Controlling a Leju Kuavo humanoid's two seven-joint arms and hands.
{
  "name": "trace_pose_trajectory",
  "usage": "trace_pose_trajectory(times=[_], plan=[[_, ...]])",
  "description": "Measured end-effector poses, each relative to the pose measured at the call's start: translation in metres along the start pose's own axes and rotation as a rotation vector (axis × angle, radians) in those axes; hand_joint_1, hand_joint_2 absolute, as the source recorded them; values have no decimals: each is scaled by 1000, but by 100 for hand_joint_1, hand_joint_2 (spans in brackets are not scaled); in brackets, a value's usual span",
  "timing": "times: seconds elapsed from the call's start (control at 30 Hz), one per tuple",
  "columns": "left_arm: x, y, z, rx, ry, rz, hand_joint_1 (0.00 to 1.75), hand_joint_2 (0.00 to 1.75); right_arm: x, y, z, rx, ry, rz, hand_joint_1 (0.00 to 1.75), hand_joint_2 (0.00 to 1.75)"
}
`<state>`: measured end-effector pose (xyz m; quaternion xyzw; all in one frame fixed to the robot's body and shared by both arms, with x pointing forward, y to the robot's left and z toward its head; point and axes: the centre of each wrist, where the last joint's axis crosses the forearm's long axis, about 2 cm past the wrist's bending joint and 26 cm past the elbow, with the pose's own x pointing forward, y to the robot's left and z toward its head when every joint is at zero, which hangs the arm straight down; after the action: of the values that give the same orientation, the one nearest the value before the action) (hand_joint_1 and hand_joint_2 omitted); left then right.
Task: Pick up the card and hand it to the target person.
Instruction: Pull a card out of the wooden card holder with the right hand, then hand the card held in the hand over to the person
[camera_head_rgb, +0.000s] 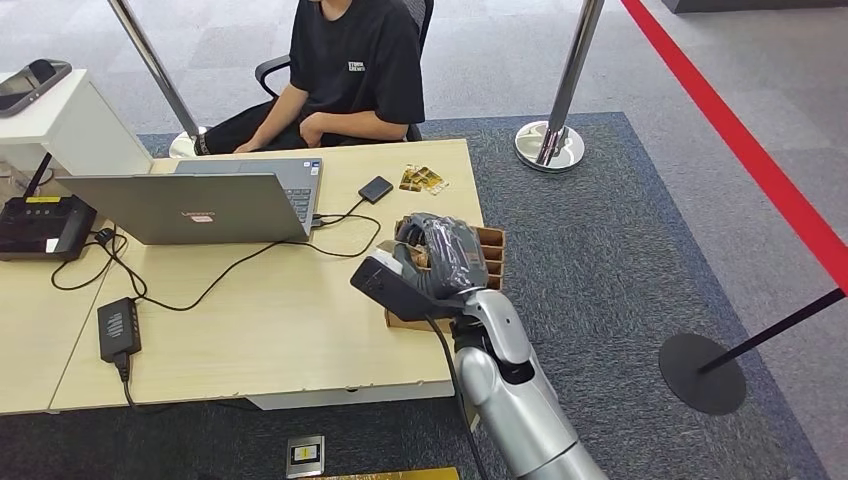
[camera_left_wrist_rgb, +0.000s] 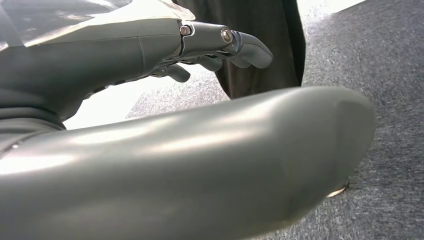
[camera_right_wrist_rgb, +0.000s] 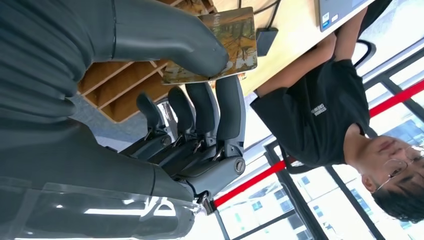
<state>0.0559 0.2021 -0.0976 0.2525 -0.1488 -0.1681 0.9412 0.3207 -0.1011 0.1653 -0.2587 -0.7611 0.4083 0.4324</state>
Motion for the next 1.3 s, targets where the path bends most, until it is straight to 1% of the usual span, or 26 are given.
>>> trace_pose_trajectory(times=[0.23,0.37,0.6,0.8,0.9,1.13,1.3], plan=[[0,0,0,-14,-7,-10,0,0,-4,-10,-23,-62,22,106,136,175],[1,0,0,-21,-12,-18,0,0,-7,-13,-39,-62,38,155,132,175],[1,0,0,-25,-18,-25,0,0,-12,-13,-58,-45,59,227,136,175],[2,0,0,-30,-23,-31,0,0,-15,-12,-67,-26,71,276,143,175],[2,0,0,-31,-25,-31,0,0,-14,-12,-70,-20,70,282,142,175],[4,0,-1,-31,-25,-31,0,0,-12,-11,-74,-5,69,290,147,175],[4,1,-1,-31,-26,-31,0,0,-11,-10,-76,4,69,294,145,175]])
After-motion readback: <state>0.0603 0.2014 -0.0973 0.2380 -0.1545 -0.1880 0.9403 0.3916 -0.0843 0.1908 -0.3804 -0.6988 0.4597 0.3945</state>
